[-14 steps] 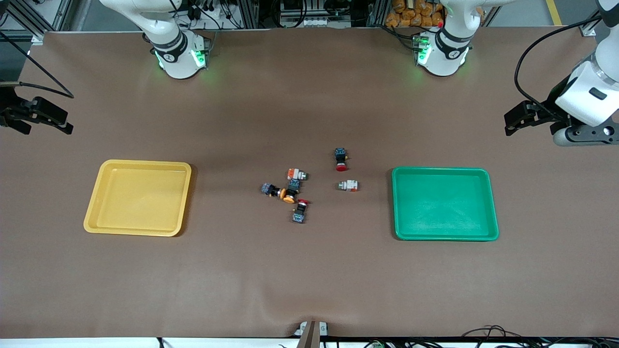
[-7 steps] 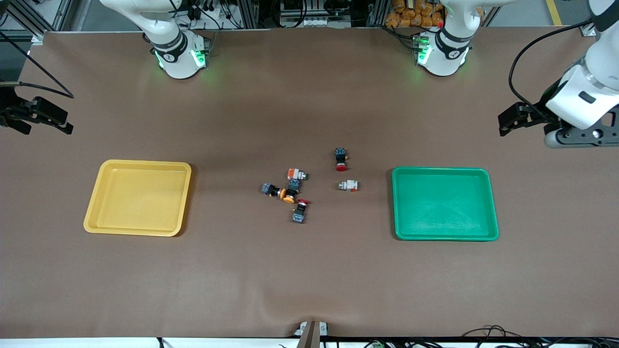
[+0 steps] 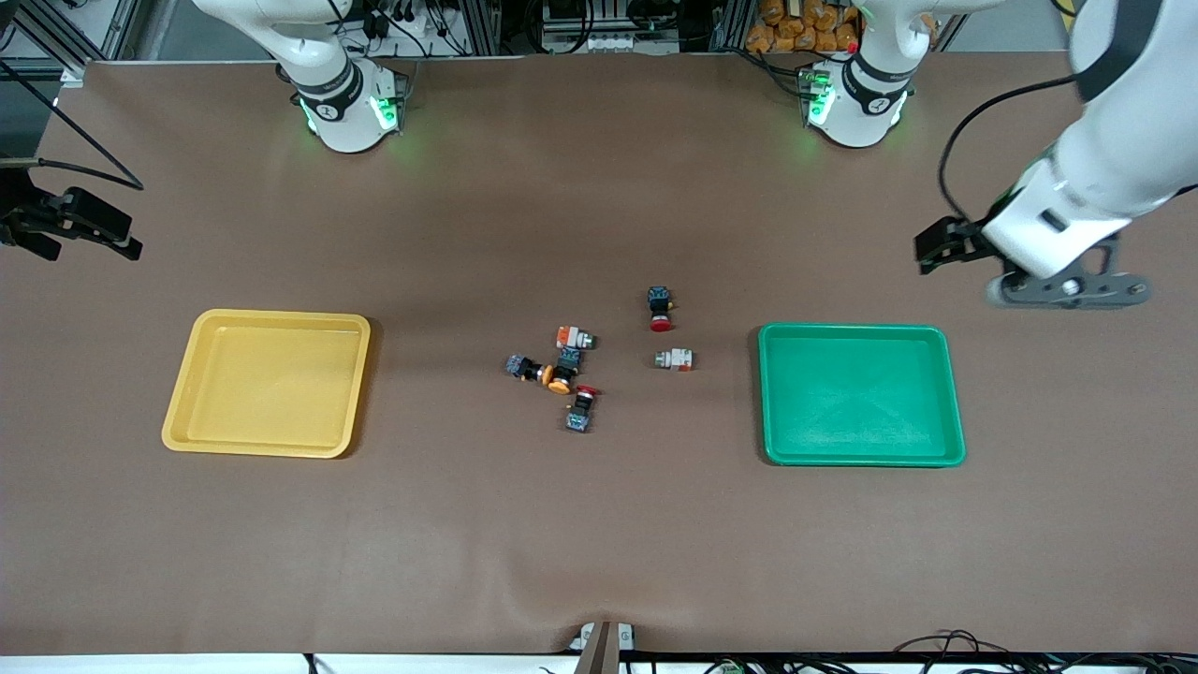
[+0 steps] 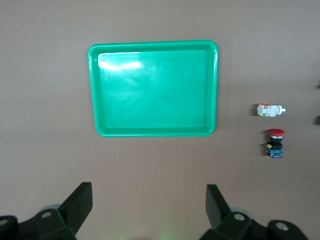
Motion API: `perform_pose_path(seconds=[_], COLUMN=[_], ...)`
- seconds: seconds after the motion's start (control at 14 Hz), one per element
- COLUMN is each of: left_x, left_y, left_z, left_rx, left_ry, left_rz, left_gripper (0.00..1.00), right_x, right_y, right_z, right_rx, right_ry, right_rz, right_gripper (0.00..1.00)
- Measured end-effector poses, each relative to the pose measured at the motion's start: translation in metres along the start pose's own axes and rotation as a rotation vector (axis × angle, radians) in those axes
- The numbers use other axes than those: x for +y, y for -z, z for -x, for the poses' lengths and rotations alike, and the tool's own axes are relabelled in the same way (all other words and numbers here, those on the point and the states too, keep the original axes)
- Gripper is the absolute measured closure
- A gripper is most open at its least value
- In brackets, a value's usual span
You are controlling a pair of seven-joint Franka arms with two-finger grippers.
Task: Place green and yellow buttons in trays
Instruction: 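Reach the left gripper toward the white green-capped button in the pile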
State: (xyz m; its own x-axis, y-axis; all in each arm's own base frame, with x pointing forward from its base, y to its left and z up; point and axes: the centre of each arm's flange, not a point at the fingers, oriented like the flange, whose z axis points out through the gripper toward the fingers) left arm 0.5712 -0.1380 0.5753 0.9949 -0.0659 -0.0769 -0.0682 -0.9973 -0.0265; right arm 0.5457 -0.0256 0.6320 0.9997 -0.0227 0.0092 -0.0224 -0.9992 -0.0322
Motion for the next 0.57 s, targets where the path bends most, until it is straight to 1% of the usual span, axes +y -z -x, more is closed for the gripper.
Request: perform_pose_path(seconds=[0.29, 0.57], left_x=[0.053, 0.143], left_y=[-0.044, -0.112], left_z=[-0.02, -0.023], left_rx=[-0.017, -0.028], left_ry=[-0.004, 0.029], left_rz=[0.007, 0.012], left_gripper=[0.0, 0.0], right_x=[-0.001, -0.002], right_y=[0.0, 0.0], right_z=[0.0, 0.0], right_rx=[0.0, 0.0], right_ry=[0.002, 0.003], right_rz=[0.0, 0.0], right_gripper=[0.0, 0.0])
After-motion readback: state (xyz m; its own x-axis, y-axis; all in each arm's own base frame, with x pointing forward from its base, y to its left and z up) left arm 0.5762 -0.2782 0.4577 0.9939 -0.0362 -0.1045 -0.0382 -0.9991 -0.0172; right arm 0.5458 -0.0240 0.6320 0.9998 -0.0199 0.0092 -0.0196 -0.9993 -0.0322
